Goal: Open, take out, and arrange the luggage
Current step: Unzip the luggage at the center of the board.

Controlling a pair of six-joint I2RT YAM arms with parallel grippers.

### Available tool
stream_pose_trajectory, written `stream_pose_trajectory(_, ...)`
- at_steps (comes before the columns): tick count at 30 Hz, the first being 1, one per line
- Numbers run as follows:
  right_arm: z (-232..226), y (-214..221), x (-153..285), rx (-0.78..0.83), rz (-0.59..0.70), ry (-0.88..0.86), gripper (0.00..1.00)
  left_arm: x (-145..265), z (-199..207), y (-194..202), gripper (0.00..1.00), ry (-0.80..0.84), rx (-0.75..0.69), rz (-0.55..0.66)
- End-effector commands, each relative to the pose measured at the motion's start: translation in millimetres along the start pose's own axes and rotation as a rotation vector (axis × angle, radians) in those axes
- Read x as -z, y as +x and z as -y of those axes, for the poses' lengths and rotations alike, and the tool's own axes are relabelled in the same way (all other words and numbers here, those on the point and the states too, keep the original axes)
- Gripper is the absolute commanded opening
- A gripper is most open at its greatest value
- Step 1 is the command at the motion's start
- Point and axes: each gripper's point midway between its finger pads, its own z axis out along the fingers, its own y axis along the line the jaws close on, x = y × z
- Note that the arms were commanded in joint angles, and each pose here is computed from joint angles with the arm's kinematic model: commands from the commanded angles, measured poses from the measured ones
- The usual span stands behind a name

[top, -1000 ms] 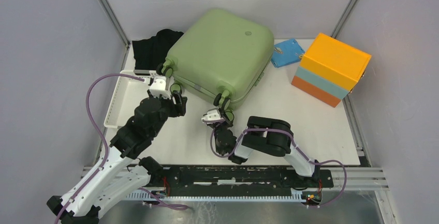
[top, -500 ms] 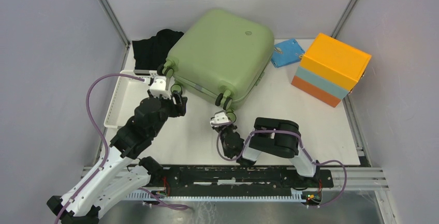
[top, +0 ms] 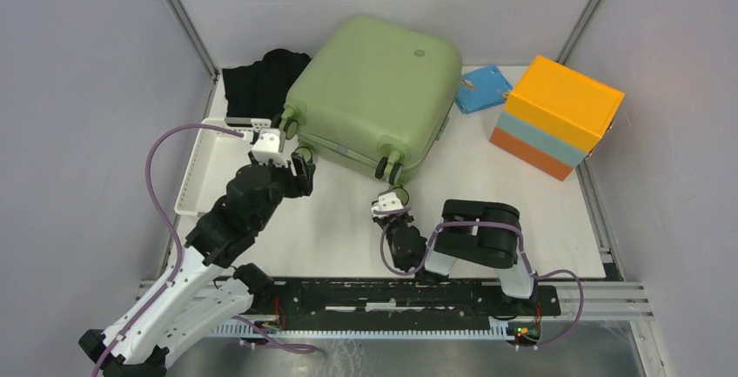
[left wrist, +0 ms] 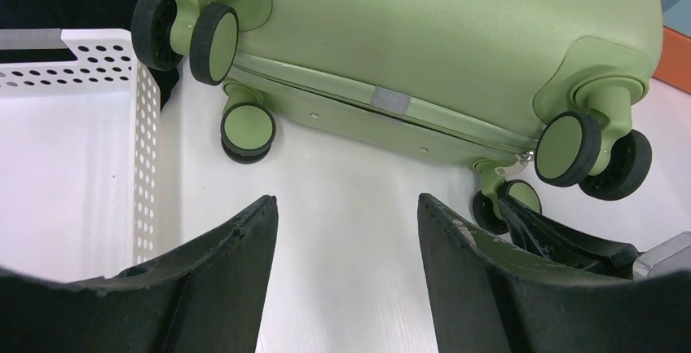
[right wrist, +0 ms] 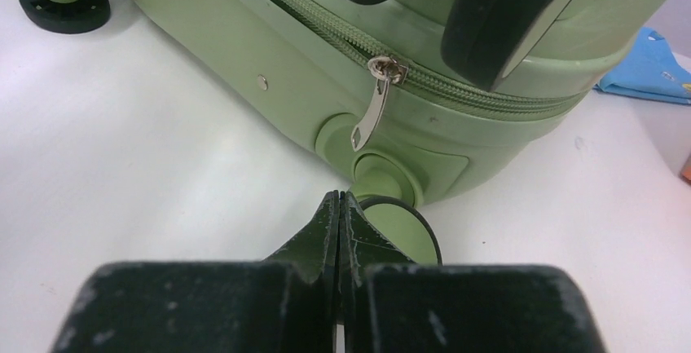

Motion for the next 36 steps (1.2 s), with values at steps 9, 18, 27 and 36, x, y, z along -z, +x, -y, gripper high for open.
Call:
stream_pose_trajectory(9,55,-43,8,-0.143,0.116,0.187,0.00,-11,-2,0,0.75,-0.016,-0.021,0.004)
stream_pose_trajectory(18,55,-37,12,-0.125,0.112,0.160,0.00,-19,-30,-4,0.95,-0.162,0.061,0.019)
stream_pose_trajectory(27,58,-35,14,-0.124,0.124,0.116,0.00,-59,-86,-29,0.98,-0.206,0.056,-0.017)
stream_pose_trajectory(36,62,-35,12,-0.150,0.137,0.092,0.00,-108,-89,-16,0.97,-0.069,-0.006,-0.116)
